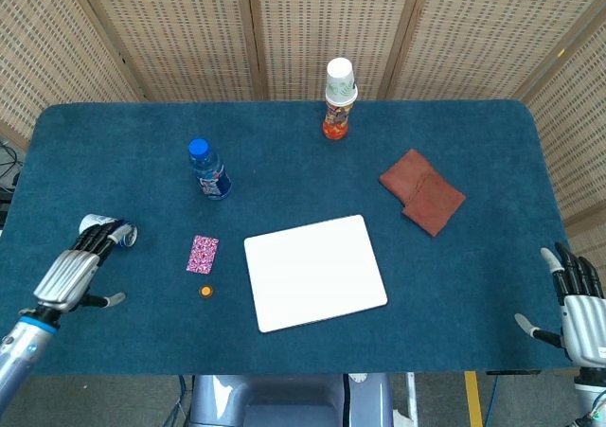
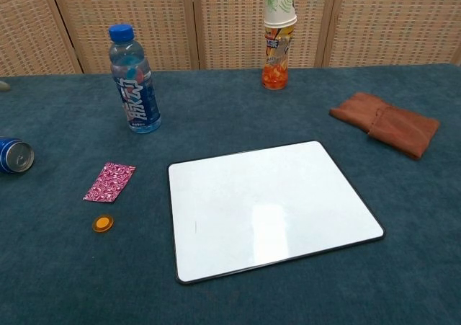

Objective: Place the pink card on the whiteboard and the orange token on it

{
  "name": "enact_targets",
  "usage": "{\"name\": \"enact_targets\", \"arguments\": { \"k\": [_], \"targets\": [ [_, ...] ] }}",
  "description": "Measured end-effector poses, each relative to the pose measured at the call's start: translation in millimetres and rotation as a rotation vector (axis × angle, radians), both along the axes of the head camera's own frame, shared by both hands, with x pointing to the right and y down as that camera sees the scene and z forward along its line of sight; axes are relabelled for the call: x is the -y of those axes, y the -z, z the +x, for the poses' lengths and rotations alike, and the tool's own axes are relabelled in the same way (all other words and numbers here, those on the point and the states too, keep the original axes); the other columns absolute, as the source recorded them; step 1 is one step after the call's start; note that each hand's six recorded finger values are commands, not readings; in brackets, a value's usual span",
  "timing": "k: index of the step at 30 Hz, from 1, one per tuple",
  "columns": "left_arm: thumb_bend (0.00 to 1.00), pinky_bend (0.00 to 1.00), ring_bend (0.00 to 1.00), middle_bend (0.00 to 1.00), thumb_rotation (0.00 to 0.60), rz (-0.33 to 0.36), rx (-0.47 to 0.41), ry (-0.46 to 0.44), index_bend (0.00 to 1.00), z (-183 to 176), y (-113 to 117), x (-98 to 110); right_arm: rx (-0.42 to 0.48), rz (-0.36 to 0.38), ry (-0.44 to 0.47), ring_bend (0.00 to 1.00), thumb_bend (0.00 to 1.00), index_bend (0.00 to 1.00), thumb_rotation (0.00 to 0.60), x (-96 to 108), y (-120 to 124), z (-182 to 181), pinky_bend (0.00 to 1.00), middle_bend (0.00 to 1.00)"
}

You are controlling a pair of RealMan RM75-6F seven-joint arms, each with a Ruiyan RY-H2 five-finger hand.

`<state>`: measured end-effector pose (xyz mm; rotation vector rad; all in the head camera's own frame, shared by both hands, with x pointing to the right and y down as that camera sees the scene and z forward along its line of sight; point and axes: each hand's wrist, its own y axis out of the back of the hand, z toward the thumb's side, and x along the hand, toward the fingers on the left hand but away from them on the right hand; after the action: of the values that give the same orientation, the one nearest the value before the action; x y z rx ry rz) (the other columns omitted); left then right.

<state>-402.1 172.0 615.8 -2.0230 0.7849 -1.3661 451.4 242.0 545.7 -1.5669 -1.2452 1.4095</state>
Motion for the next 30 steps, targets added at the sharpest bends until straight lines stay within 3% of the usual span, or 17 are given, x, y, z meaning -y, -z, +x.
{"name": "enact_targets", "arguments": {
  "k": [7, 10, 14, 30],
  "targets": [
    [0.16, 0.0, 0.0, 0.0, 0.6, -0.096, 0.039, -0.085, 0.03, 37.4, -40.2, 27.8, 0.005, -0.007, -0.003, 0.0, 0.05, 0.0, 0.6, 0.3, -0.4, 0.6, 0.0, 0.0],
    [0.16, 0.0, 0.0, 0.0, 0.6, -0.126, 0.059, -0.092, 0.08, 49.8, -54.4, 35.7, 0.008, -0.009, -0.003, 0.0, 0.05, 0.0, 0.6, 0.3, -0.4, 0.9, 0.0, 0.0],
    [0.15, 0.0, 0.0, 0.0, 0.6, -0.157, 0.069, -0.099, 0.09, 69.3, -69.5, 42.4, 0.014, -0.013, -0.005, 0.0, 0.04, 0.0, 0.6, 0.3, -0.4, 1.0, 0.0, 0.0],
    [0.16, 0.0, 0.0, 0.0, 0.6, -0.202, 0.169, -0.119, 0.13, 100.1, -98.4, 47.4, 0.024, -0.022, -0.008, 0.0, 0.05, 0.0, 0.6, 0.5, -0.7, 1.8, 0.0, 0.0]
  ]
}}
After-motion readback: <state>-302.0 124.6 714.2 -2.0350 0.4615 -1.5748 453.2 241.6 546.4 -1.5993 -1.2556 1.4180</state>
